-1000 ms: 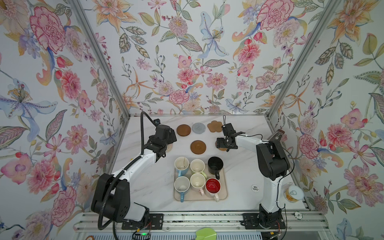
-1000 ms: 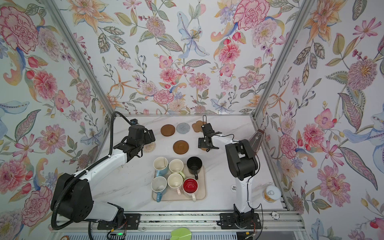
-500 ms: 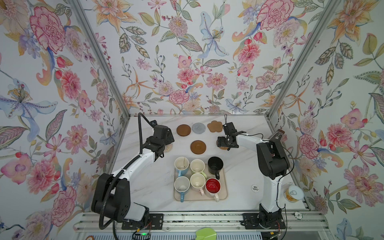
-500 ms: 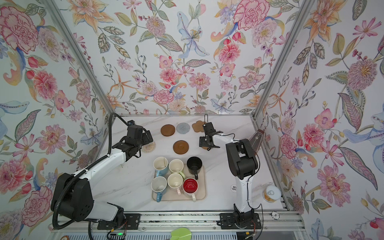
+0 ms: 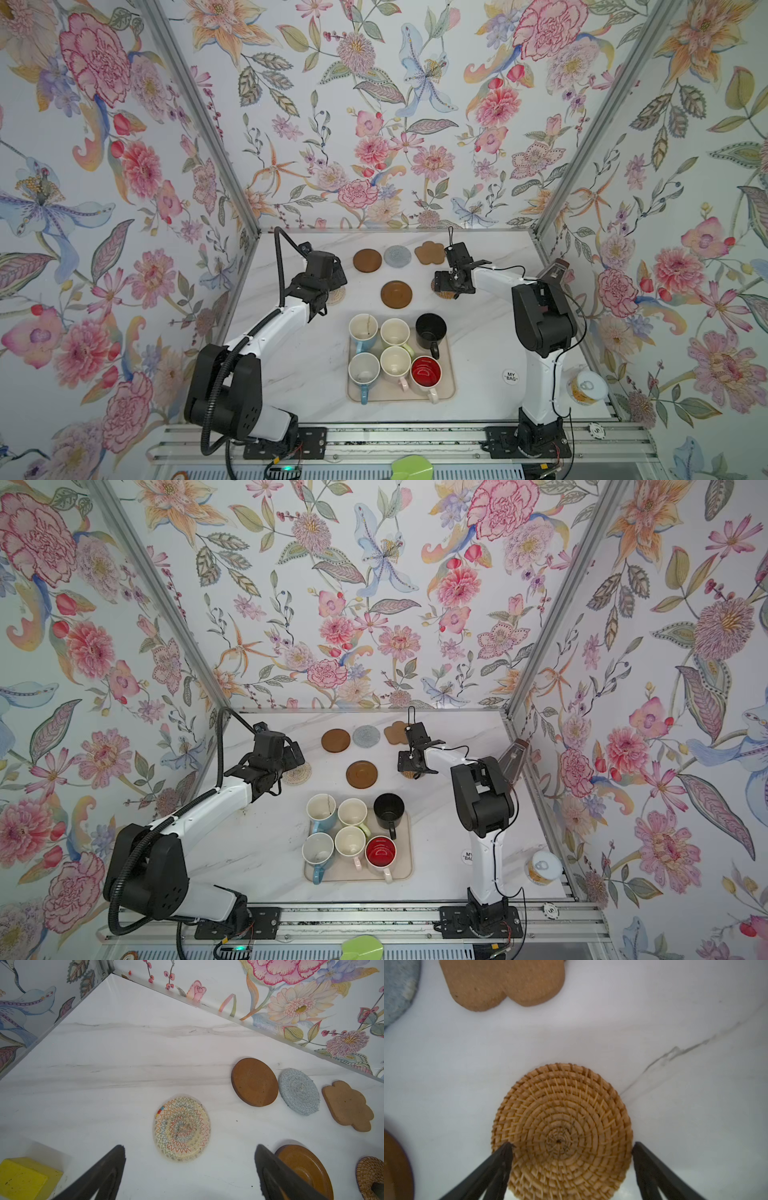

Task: Place cups on coasters
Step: Move the coaster to the top-center of the table.

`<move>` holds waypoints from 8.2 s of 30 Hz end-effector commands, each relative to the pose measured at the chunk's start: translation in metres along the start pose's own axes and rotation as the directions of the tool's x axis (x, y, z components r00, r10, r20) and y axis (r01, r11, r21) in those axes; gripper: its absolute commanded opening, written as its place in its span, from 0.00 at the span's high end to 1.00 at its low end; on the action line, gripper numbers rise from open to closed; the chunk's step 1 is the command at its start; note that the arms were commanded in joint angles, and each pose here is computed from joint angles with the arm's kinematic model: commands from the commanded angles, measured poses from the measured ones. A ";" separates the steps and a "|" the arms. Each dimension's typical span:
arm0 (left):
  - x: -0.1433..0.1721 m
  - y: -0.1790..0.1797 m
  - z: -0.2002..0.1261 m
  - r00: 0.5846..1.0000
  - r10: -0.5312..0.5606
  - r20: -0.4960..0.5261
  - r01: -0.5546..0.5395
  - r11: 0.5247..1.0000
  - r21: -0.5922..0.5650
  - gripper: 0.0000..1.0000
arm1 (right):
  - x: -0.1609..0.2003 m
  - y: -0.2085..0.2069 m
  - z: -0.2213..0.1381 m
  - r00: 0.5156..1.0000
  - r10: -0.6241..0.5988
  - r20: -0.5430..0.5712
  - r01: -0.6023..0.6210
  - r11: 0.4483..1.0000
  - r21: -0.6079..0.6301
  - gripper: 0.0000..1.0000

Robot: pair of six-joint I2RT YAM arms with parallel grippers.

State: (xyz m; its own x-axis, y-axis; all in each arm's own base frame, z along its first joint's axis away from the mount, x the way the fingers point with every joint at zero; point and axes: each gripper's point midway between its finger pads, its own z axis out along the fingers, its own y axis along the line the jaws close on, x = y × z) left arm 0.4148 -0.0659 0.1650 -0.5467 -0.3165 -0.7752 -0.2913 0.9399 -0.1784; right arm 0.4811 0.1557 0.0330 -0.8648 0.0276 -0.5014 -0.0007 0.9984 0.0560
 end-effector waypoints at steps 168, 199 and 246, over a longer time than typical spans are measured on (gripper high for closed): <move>0.076 0.012 0.087 0.901 0.042 -0.432 -0.082 0.994 -0.074 0.04 | -0.104 0.006 -0.155 0.919 0.205 0.338 -0.072 0.928 -0.365 0.01; 0.109 0.001 0.116 0.861 0.023 -0.507 -0.053 0.998 -0.044 0.10 | -0.101 -0.008 -0.146 0.919 0.234 0.317 -0.109 0.924 -0.366 0.01; 0.047 -0.041 0.111 0.900 0.206 -0.385 -0.226 0.974 -0.008 0.10 | -0.092 -0.022 -0.151 0.914 0.258 0.314 -0.131 0.918 -0.376 0.01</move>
State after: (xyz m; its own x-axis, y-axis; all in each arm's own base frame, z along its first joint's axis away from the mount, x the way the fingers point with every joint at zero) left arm 0.4873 -0.1102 0.0898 -0.8247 -0.1681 -0.5400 -0.1779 0.9834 -0.0345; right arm 0.4875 0.1267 0.1969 -0.6519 0.2813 -0.7042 -0.0708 0.9020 0.4259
